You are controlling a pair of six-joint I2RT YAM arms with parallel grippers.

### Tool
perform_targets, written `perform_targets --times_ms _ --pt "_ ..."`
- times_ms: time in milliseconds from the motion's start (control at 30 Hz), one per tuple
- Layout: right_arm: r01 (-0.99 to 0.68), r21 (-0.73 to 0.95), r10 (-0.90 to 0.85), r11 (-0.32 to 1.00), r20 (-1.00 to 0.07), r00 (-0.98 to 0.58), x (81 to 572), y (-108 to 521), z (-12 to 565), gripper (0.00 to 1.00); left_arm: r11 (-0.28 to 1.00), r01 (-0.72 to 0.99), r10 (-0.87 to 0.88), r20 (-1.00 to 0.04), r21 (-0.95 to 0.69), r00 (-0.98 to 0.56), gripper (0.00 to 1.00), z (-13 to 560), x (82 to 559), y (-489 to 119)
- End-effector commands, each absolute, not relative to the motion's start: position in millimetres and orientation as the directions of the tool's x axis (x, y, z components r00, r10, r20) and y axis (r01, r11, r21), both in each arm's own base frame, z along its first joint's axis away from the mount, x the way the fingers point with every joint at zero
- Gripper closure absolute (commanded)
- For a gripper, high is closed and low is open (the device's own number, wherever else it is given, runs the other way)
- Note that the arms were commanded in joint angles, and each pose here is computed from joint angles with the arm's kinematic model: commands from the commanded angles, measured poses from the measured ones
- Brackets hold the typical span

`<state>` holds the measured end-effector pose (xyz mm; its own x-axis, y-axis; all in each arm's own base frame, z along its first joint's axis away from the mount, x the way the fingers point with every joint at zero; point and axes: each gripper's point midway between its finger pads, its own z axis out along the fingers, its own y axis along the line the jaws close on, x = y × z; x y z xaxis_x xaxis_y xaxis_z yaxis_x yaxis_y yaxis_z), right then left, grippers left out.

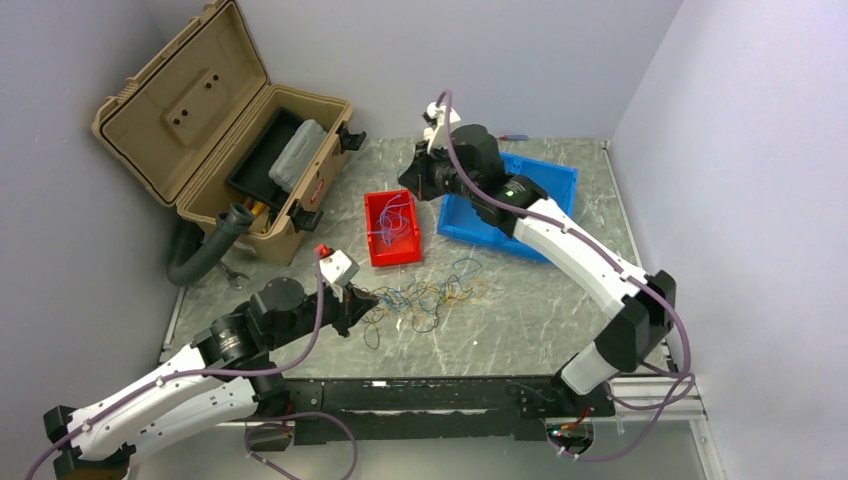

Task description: Untangle the cables

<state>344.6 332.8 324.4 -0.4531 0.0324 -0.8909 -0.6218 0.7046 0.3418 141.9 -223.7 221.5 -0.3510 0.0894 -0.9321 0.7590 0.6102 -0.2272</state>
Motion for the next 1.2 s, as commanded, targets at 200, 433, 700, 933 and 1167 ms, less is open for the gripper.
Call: perform_targets --times_ms 200,433,700,933,1167 --pt "-0.618 0.278 -0.022 0.735 -0.901 -0.432 383.5 357.3 288.6 1.0 0.68 0.69 0.029 -0.931 -0.248 -0.363 1.0 228.9 149.8 -209.8" --pt "-0.582 0.194 -0.098 0.79 -0.897 -0.431 417.5 365.2 241.2 1.0 0.666 0.702 0.028 -0.932 -0.252 -0.362 1.0 228.7 147.8 -212.2" --pt "-0.589 0.226 -0.154 0.776 -0.838 -0.524 422.6 389.7 163.2 1.0 0.658 0.709 0.034 -0.931 -0.253 -0.363 1.0 232.7 145.8 -212.4" --pt "-0.584 0.265 -0.181 0.767 -0.784 -0.593 415.0 401.0 130.9 0.67 0.658 0.708 0.029 -0.931 -0.257 -0.365 1.0 233.0 144.2 -210.3" --pt "-0.633 0.275 -0.126 0.724 -0.849 -0.513 389.1 384.6 201.7 0.31 0.665 0.703 0.036 -0.93 -0.251 -0.367 1.0 237.3 145.5 -209.9"
